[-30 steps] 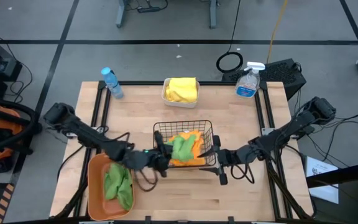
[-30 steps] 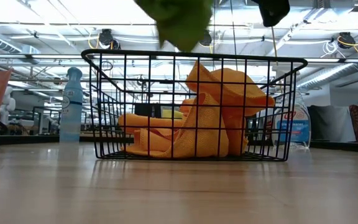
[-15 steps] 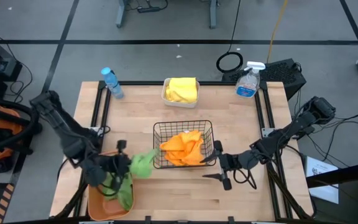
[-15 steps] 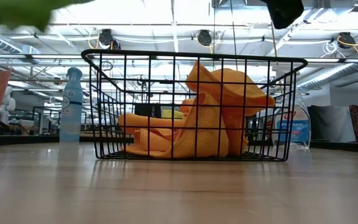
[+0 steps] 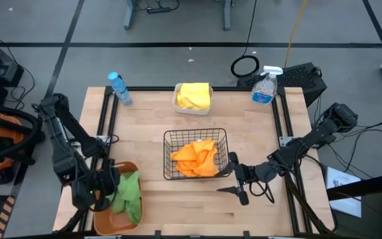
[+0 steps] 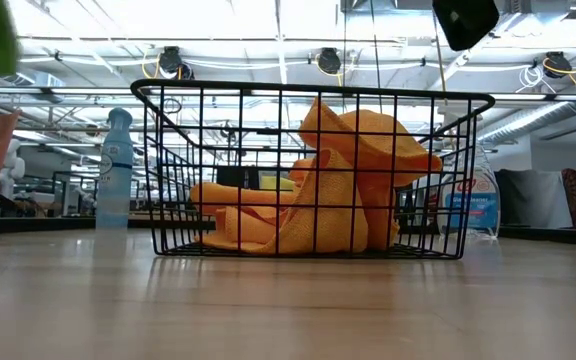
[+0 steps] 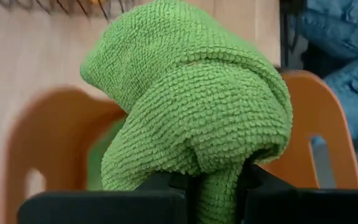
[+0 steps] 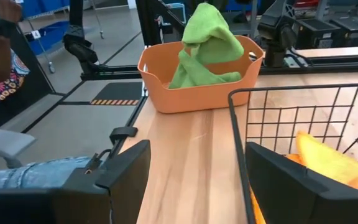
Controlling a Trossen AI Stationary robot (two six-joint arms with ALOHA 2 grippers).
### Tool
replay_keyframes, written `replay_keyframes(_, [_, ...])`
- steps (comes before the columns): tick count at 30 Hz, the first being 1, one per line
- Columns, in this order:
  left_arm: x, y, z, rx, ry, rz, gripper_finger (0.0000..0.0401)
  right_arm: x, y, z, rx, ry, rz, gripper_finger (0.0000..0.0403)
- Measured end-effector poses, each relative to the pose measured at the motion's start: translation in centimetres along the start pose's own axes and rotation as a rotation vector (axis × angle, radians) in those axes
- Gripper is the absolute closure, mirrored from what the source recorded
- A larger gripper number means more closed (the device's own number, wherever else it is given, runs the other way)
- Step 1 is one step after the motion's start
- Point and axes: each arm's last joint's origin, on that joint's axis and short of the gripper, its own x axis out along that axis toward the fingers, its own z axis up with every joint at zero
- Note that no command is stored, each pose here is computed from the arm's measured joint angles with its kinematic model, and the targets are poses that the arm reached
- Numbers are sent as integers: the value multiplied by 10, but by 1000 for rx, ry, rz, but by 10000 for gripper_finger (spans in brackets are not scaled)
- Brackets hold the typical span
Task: Sort microfiber towel by color & place in baskets
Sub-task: Put the green microfiber cloth into the orange bin, then return to Home Position
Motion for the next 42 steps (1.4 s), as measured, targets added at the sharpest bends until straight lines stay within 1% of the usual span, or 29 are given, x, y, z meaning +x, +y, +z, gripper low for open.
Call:
replay_keyframes(2, [2, -5, -6, -14, 38, -15, 357, -1, 2, -1, 9, 0, 9, 152])
replay_keyframes(5, [8, -13, -14, 5, 91, -9, 357, -2, 6, -1, 22, 1, 24, 152])
replay_keyframes(9, [21, -22, -22, 52, 119, 41, 355, -5, 12, -3, 26, 6, 49, 152])
replay_keyframes(11, [29, -25, -24, 47, 130, 73, 350, -6, 15, -4, 23, 10, 58, 152])
replay_keyframes(15, [44, -28, -26, 2, 141, 133, 320, -7, 17, -6, 9, 29, 64, 152])
replay_keyframes(19, [49, -30, -27, -48, 180, 143, 267, -7, 16, -11, 3, 69, 50, 152])
replay_keyframes(22, [47, -31, -28, -64, 214, 120, 233, -7, 15, -13, 11, 94, 41, 152])
replay_keyframes(25, [44, -32, -27, -81, 252, 72, 210, -7, 14, -15, 22, 115, 33, 152])
replay_keyframes(29, [34, -38, -22, -104, 274, -13, 195, -8, 14, -17, 21, 130, 28, 152])
replay_keyframes(33, [24, -40, -15, -116, 263, -41, 191, -8, 14, -17, 16, 130, 28, 152])
replay_keyframes(35, [20, -39, -11, -136, 263, -27, 190, -7, 14, -17, 16, 129, 28, 152])
replay_keyframes(37, [16, -34, -9, -147, 272, 20, 190, -7, 13, -17, 13, 129, 28, 152])
replay_keyframes(40, [15, -27, -4, -141, 267, 89, 190, -7, 13, -17, 3, 129, 28, 152])
replay_keyframes(42, [15, -23, -1, -105, 258, 119, 190, -7, 13, -17, -4, 128, 27, 152])
